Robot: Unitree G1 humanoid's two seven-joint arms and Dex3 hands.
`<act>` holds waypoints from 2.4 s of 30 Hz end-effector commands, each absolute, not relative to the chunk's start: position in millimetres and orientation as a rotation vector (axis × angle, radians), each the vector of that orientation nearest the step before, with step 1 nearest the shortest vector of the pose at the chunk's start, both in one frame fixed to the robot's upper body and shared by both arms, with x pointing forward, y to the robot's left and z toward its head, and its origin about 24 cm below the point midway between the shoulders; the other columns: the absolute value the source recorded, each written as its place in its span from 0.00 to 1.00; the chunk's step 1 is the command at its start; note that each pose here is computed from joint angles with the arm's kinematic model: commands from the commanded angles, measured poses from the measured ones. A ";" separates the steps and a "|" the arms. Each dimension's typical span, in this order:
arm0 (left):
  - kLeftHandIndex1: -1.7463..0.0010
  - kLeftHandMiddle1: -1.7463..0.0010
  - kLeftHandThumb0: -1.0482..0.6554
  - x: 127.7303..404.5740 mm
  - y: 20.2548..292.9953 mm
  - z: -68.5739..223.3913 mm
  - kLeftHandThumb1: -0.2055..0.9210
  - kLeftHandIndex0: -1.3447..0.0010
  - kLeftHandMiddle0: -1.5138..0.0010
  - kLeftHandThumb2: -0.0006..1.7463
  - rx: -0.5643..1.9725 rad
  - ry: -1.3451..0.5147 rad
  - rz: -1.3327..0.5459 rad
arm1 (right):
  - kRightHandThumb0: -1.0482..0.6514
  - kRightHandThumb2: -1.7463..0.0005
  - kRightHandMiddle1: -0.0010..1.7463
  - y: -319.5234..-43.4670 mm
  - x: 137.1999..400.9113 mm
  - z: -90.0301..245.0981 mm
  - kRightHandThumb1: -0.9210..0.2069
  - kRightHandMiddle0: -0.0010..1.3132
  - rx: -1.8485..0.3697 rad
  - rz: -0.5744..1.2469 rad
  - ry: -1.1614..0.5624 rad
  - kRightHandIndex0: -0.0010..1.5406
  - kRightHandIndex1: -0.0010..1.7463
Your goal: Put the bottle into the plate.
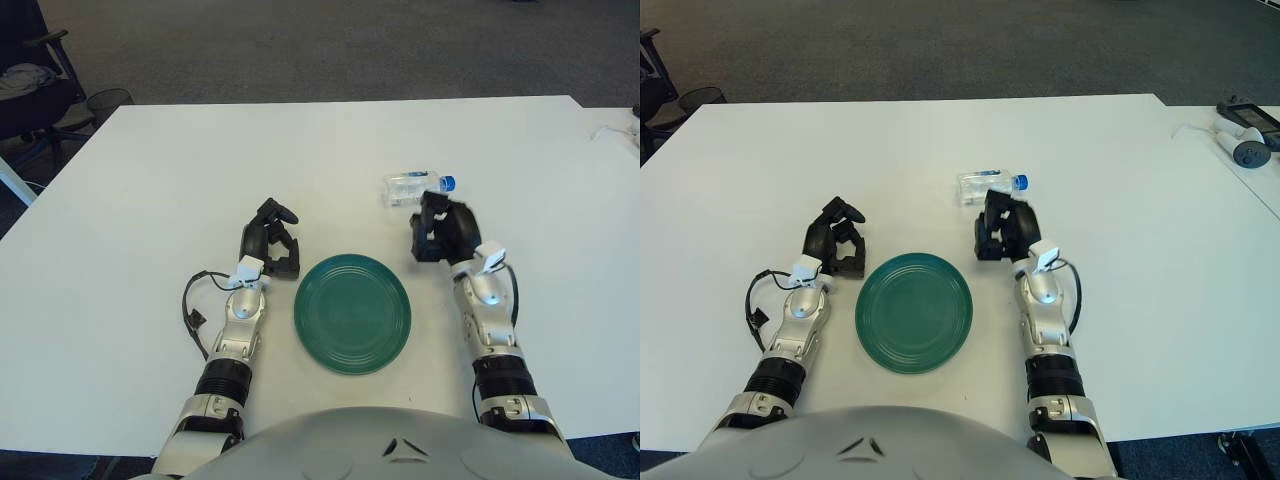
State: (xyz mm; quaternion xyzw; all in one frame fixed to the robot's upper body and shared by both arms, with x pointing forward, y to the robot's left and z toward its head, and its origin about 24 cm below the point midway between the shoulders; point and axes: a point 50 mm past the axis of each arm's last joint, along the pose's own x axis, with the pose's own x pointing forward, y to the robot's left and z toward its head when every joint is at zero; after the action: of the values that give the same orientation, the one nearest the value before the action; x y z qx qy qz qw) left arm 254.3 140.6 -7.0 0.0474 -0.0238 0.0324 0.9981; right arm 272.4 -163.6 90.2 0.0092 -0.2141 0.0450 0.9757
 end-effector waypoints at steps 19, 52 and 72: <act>0.00 0.03 0.62 237.7 145.4 -35.7 0.13 0.49 0.41 0.99 0.101 0.088 0.086 | 0.57 0.23 1.00 -164.4 311.5 213.1 0.59 0.82 -0.095 0.044 -0.944 0.83 1.00; 0.00 0.05 0.62 237.1 144.9 -40.1 0.14 0.50 0.41 0.97 0.073 0.103 0.068 | 0.61 0.22 0.95 -135.7 321.5 246.8 0.57 0.37 -0.869 0.006 -0.956 0.43 1.00; 0.00 0.04 0.62 234.0 143.4 -41.3 0.13 0.49 0.40 0.98 0.074 0.097 0.084 | 0.07 0.83 0.10 -135.3 333.9 231.7 0.08 0.04 -1.461 0.540 -0.579 0.04 0.11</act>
State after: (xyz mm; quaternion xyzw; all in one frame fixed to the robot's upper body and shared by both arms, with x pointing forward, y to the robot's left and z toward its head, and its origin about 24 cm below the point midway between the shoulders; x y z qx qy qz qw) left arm 261.9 139.2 -2.9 0.0287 -0.0407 0.0323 0.9982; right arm 325.7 -136.3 232.1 -0.5106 -0.3663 0.1200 0.7685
